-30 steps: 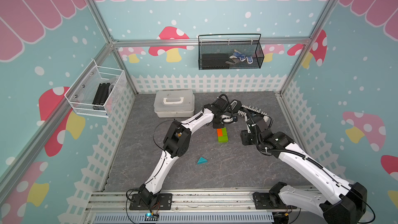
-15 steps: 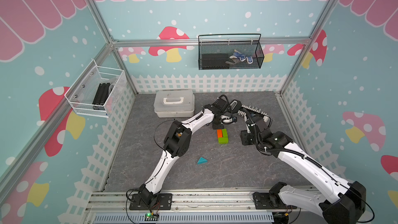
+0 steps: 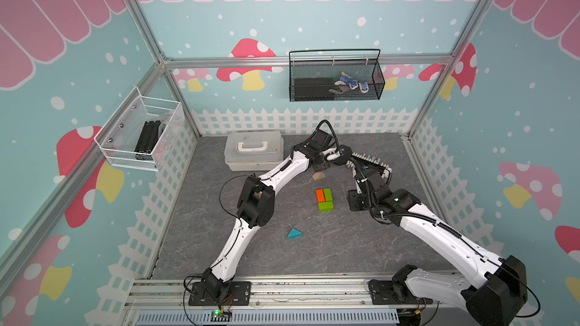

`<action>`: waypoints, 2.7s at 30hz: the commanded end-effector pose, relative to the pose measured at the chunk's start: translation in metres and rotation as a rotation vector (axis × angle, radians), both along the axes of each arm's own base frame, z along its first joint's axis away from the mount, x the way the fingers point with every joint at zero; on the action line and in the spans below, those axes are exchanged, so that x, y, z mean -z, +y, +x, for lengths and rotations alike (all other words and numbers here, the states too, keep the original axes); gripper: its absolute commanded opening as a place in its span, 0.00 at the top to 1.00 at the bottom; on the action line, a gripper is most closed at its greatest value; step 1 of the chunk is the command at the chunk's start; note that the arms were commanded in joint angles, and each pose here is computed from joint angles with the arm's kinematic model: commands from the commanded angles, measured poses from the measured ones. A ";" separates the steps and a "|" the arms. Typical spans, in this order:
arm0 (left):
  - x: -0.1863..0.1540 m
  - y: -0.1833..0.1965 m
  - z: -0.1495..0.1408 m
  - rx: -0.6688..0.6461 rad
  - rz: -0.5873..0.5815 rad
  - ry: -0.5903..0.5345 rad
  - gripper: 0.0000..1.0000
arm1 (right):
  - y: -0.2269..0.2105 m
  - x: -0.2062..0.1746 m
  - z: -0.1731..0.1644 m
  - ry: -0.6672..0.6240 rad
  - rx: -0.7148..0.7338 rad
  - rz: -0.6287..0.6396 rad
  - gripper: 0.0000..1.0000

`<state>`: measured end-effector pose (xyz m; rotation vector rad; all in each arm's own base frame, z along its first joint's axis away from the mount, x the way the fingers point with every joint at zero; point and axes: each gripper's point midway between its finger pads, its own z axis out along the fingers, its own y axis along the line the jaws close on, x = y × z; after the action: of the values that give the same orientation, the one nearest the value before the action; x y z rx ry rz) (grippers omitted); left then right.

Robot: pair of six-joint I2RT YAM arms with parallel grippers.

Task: Assemble a piece of candy with building blocks
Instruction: Place the building block at the center of the board, then pick up the building blocks at the center of the board.

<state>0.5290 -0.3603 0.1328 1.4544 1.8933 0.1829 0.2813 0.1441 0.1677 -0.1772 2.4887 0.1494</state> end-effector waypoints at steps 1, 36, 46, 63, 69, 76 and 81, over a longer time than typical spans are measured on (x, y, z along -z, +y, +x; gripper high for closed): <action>-0.086 0.034 0.026 -0.266 -0.287 -0.059 0.34 | 0.002 0.013 0.006 0.026 0.001 -0.012 0.51; -0.019 0.150 -0.086 -0.830 -0.968 0.627 0.63 | 0.096 0.123 0.083 0.328 -0.162 -0.035 0.15; -0.018 0.151 -0.088 -0.828 -0.967 0.627 0.62 | 0.089 0.129 0.086 0.326 -0.101 -0.066 0.27; -0.014 0.151 -0.090 -0.832 -0.962 0.642 0.62 | 0.116 0.122 0.074 0.268 -0.201 -0.111 0.42; -0.028 0.153 -0.092 -0.809 -0.972 0.605 0.61 | 0.117 0.113 0.076 0.256 -0.318 -0.193 0.42; -0.044 0.161 -0.094 -0.806 -0.989 0.549 0.62 | 0.148 0.110 0.056 0.264 -0.365 -0.043 0.44; -0.081 0.173 -0.106 -0.729 -1.057 0.409 0.61 | 0.164 0.101 0.030 0.220 -0.679 -0.087 0.41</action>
<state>0.4225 -0.1967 0.1828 0.0469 2.3301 -0.7615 0.3247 0.2910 0.0428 -0.8435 2.6980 0.2435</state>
